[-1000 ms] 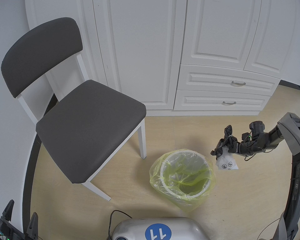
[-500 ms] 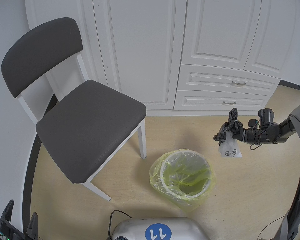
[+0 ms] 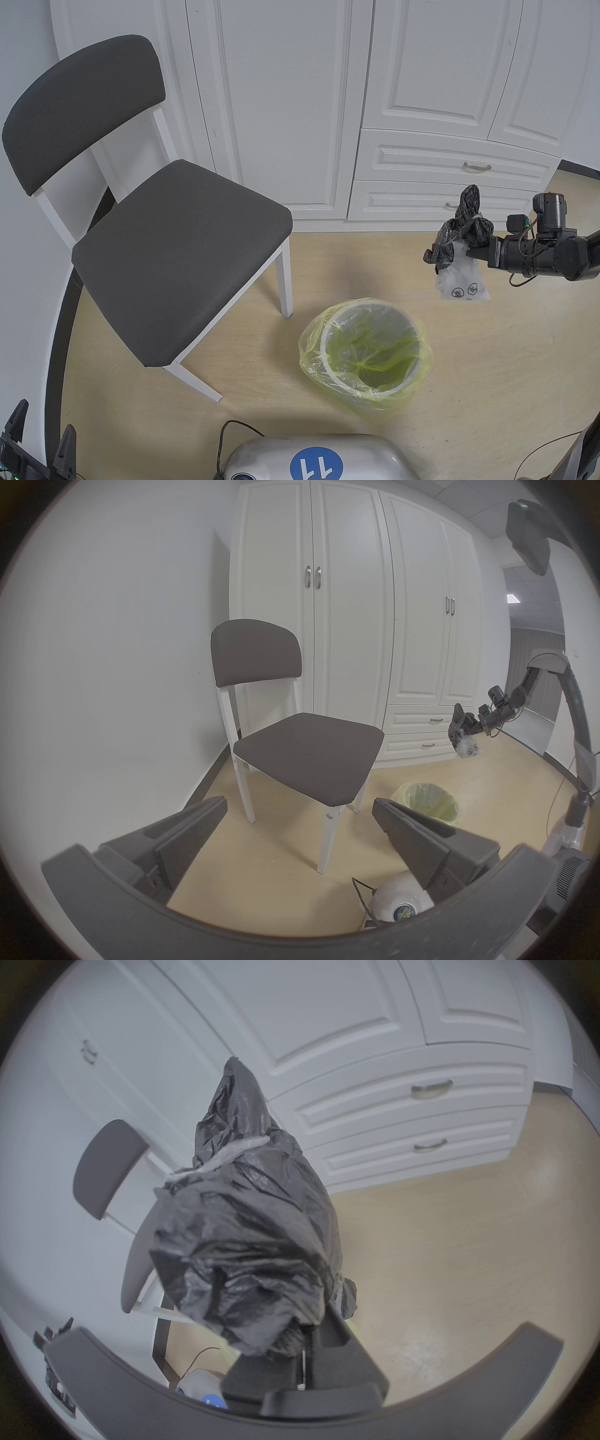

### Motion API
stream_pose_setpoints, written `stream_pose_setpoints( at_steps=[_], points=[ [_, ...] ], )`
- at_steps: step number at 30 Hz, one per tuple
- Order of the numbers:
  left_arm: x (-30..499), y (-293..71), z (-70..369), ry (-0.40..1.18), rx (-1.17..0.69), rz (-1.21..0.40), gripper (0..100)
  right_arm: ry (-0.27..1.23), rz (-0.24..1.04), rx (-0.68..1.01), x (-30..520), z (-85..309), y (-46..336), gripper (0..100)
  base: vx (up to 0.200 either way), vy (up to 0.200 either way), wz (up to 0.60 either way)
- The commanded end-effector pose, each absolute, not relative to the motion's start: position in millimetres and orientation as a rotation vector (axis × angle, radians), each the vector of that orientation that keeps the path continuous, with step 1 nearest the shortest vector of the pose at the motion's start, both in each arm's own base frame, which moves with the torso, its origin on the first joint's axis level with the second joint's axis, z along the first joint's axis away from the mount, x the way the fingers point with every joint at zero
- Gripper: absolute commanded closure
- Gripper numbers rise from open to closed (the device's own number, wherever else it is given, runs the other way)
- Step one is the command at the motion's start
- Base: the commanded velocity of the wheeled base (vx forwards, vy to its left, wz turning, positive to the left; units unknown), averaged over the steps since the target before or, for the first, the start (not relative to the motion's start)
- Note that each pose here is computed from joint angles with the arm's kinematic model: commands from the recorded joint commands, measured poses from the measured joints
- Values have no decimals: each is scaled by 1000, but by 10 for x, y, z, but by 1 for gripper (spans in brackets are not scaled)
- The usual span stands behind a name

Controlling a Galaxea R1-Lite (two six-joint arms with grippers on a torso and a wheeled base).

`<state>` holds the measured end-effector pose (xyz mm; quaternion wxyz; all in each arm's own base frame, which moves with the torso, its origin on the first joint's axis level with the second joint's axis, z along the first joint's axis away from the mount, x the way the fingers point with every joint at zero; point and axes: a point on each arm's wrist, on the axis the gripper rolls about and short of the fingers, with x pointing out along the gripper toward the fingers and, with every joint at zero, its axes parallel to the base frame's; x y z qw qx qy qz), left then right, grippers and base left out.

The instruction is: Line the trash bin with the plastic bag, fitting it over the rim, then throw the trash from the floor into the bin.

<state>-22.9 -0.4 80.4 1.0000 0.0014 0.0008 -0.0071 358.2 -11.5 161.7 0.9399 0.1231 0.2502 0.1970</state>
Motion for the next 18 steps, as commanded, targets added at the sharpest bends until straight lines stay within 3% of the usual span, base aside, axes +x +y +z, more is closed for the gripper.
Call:
stream_pose_setpoints(
  at_steps=[1,18],
  points=[
    [-227,-4,757,5,3,-14,0,433,461,214,3315,1861,77,100,0,0,0],
    [-227,-4,757,5,3,-14,0,390,596,173,2946,1972,485,100,0,0,0]
  ],
)
